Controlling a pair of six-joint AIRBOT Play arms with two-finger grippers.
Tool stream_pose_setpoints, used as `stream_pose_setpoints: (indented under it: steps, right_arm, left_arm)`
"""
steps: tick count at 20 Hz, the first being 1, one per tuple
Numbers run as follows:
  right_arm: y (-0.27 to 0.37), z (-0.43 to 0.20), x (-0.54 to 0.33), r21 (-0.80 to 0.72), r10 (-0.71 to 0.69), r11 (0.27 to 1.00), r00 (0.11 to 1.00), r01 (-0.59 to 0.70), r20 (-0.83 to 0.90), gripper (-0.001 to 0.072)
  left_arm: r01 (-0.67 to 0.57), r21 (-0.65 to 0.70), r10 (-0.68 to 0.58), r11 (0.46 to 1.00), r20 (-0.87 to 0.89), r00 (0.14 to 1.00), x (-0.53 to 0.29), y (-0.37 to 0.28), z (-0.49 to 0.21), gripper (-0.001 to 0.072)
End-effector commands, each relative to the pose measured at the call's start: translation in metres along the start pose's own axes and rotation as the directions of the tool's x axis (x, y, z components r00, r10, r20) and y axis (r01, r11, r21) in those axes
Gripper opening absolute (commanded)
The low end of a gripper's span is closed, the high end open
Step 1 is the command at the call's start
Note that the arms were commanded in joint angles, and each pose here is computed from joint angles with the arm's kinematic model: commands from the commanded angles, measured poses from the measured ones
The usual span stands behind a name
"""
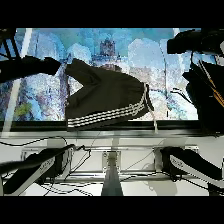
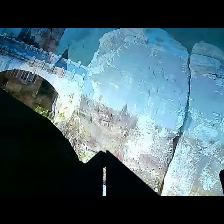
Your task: Fold the clothes and pants, and hang the long-sleeved shirts on hangers.
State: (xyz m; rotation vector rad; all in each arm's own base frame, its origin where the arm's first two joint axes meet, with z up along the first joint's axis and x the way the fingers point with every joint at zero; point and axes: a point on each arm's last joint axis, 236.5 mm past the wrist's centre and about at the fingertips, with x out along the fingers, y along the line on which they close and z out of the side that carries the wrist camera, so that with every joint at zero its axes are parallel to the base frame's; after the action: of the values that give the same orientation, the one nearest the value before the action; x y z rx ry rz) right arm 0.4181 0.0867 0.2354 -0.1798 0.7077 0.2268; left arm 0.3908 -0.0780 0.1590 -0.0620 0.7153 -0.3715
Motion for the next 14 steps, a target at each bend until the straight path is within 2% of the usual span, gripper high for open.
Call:
stream_pose_setpoints:
  steps: [1, 9, 12, 14]
  right_arm:
    - [0.0, 0.0, 0.0, 0.0, 0.001, 1.0, 1.0, -0.001, 0.0, 0.0028]
    - [0.0, 0.004, 0.0, 0.0, 0.001, 1.0, 1.0, -0.001, 0.017, 0.0029]
    - [-0.025, 0.024, 0.001, -0.028, -0.088, 0.995, 0.991, 0.091, 0.103, 0.0029]
    - [-0.073, -0.002, 0.007, -0.07, -0.205, 0.976, 0.979, 0.205, -0.001, 0.0027]
  left_arm:
    - [-0.001, 0.001, 0.001, 1.0, 0.001, 1.0, 0.0, 0.0, 0.0, 0.0691]
    - [-0.001, 0.001, 0.001, 1.0, 0.001, 1.0, 0.0, 0.0, 0.0, 0.0691]
    - [-0.001, 0.0, 0.001, 1.0, 0.001, 1.0, 0.0, 0.0, 0.0, 0.0691]
    - [-0.001, 0.0, 0.001, 1.0, 0.001, 1.0, 0.0, 0.0, 0.0, 0.0691]
